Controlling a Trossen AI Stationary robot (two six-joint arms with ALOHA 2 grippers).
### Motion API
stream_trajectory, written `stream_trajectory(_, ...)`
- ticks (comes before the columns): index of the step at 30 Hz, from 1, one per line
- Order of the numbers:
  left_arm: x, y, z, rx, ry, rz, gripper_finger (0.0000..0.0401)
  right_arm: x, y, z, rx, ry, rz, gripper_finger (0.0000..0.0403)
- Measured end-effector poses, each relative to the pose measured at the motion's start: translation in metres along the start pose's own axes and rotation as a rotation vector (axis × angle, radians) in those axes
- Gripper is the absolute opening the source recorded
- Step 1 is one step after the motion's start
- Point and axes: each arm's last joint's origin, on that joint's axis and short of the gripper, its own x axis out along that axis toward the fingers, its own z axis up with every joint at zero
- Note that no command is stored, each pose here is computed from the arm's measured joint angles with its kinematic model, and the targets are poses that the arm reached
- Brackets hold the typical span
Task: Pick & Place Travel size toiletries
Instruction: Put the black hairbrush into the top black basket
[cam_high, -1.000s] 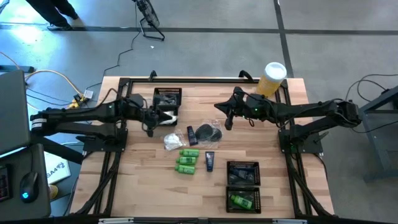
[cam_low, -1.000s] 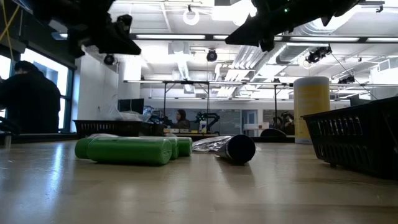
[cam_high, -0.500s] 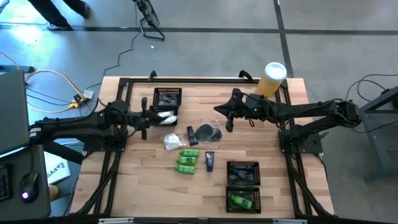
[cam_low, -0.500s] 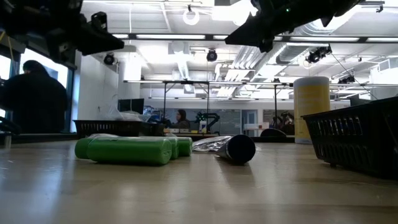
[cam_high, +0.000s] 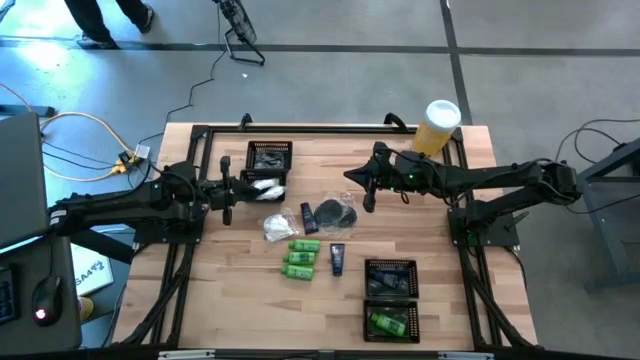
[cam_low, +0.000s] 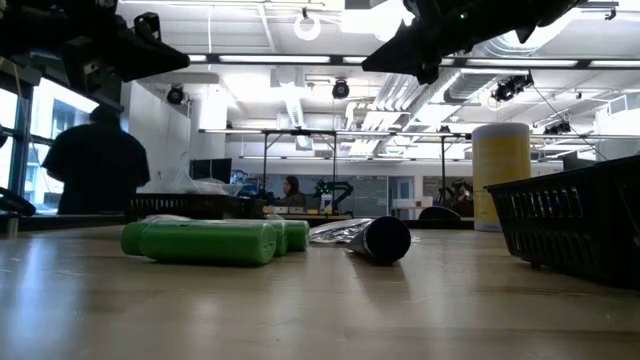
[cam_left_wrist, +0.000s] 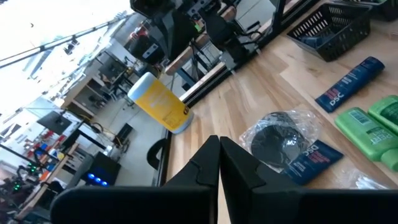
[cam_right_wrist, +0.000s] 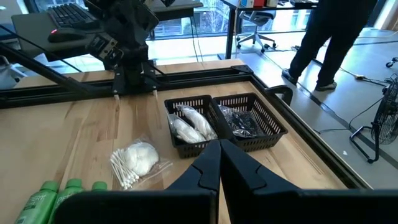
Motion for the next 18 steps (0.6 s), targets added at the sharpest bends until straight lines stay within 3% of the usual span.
stream_trajectory(5, 0.0004, -0.0001, -0.0002, -0.021, 0.002, -0.002, 0.0007, 0.0, 0.0, 0.0001, 0.004, -0.001, 0.0, 0.0002)
stream_trajectory(10, 0.0003, -0.0013, -0.0014, -0.027, 0.015, -0.014, 0.0007, -0.0001, 0.0, 0.0037, 0.133, -0.038, 0.001, 0.0002)
stream_trajectory(18, 0.0002, -0.0038, -0.004, -0.031, 0.041, -0.039, 0.0007, -0.0008, 0.0063, 0.0072, 0.235, -0.072, 0.046, 0.0002)
